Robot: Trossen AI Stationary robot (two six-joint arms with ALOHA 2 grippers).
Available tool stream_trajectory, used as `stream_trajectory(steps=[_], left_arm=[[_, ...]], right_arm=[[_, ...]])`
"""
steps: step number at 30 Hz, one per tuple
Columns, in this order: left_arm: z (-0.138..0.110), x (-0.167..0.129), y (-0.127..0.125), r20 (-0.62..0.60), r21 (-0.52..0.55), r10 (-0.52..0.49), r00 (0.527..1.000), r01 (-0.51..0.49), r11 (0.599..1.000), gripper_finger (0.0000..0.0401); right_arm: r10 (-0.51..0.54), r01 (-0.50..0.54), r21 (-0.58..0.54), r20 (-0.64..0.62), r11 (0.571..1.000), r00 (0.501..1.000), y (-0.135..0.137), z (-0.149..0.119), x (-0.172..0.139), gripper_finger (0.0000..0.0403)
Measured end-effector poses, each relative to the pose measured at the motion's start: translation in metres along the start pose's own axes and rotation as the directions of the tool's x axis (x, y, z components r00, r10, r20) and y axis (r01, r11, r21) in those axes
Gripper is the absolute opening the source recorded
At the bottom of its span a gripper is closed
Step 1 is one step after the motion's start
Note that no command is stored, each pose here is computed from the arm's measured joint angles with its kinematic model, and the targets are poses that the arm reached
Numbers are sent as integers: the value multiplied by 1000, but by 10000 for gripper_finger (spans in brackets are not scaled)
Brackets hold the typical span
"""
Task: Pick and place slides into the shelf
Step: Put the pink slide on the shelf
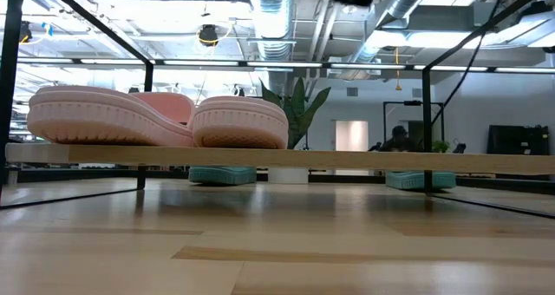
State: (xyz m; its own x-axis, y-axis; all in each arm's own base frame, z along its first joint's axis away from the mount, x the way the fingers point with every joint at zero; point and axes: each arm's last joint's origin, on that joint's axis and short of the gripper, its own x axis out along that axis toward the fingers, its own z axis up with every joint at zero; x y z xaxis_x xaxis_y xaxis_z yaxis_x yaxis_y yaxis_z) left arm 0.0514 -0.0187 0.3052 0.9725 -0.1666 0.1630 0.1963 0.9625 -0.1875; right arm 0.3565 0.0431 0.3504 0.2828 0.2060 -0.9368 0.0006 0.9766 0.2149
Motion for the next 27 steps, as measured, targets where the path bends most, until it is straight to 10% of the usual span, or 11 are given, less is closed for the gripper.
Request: stream_trajectory(steps=[15,27], left_arm=[[0,0,0,1,1,12,1000,-12,1000,0],[0,0,0,-2,0,13,1000,-13,1000,0]], right_arm=[[-11,-11,-138,-155,990,988,-23,25,77,0],[-100,84,-123,-130,989,986,-36,29,79,0]])
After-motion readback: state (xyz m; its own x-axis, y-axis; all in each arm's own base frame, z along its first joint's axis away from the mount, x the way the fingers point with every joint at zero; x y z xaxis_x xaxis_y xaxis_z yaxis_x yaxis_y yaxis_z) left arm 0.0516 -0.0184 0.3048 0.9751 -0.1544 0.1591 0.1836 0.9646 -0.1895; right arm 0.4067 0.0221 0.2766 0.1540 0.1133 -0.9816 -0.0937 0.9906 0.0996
